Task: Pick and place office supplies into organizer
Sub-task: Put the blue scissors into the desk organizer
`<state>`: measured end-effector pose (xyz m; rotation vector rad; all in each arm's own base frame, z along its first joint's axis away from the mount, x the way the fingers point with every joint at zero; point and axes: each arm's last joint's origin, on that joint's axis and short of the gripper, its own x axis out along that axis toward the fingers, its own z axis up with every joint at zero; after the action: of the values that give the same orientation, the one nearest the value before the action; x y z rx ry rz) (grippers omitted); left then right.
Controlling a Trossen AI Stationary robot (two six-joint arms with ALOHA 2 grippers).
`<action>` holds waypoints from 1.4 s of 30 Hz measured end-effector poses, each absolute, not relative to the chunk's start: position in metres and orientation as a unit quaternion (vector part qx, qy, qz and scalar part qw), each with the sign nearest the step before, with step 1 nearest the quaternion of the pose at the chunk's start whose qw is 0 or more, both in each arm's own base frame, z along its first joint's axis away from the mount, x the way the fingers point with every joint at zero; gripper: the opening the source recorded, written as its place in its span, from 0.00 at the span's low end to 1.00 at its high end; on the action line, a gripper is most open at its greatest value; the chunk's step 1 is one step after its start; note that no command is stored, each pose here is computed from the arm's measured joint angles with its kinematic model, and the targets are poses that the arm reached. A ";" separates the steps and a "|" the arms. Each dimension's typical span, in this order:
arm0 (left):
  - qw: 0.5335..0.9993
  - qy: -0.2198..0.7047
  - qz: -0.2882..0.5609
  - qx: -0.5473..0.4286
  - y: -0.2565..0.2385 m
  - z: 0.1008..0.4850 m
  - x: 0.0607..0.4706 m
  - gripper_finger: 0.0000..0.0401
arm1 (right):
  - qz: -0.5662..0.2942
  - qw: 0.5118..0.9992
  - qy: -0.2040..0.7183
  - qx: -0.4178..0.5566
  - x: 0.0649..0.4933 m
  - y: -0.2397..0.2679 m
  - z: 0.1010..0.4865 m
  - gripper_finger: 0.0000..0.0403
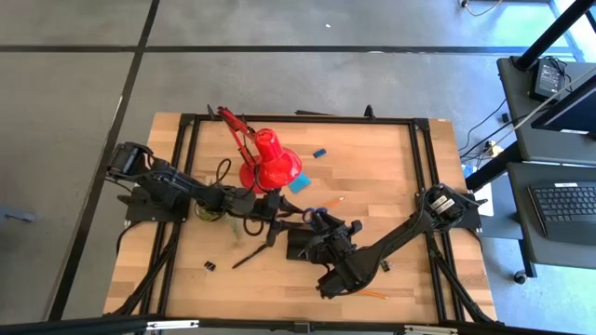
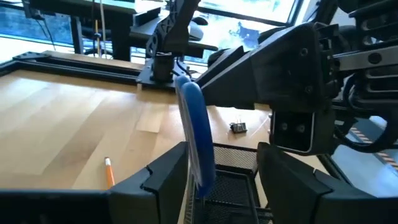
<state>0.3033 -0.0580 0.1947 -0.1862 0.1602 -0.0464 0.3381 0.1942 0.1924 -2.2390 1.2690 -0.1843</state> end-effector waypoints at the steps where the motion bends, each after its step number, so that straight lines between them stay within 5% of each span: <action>1: 0.992 0.080 -0.020 -0.092 -0.057 0.195 0.303 0.46 | -0.069 0.277 0.473 -0.834 0.338 0.194 0.192 0.29; 42: 0.993 0.091 -0.018 -0.069 -0.039 0.193 0.306 0.42 | -0.082 0.304 0.466 -0.827 0.342 0.197 0.192 0.29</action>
<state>0.3062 -0.0387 0.1925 -0.1388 0.1821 -0.0369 0.3420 0.1967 0.1922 -2.1902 1.2357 -0.2178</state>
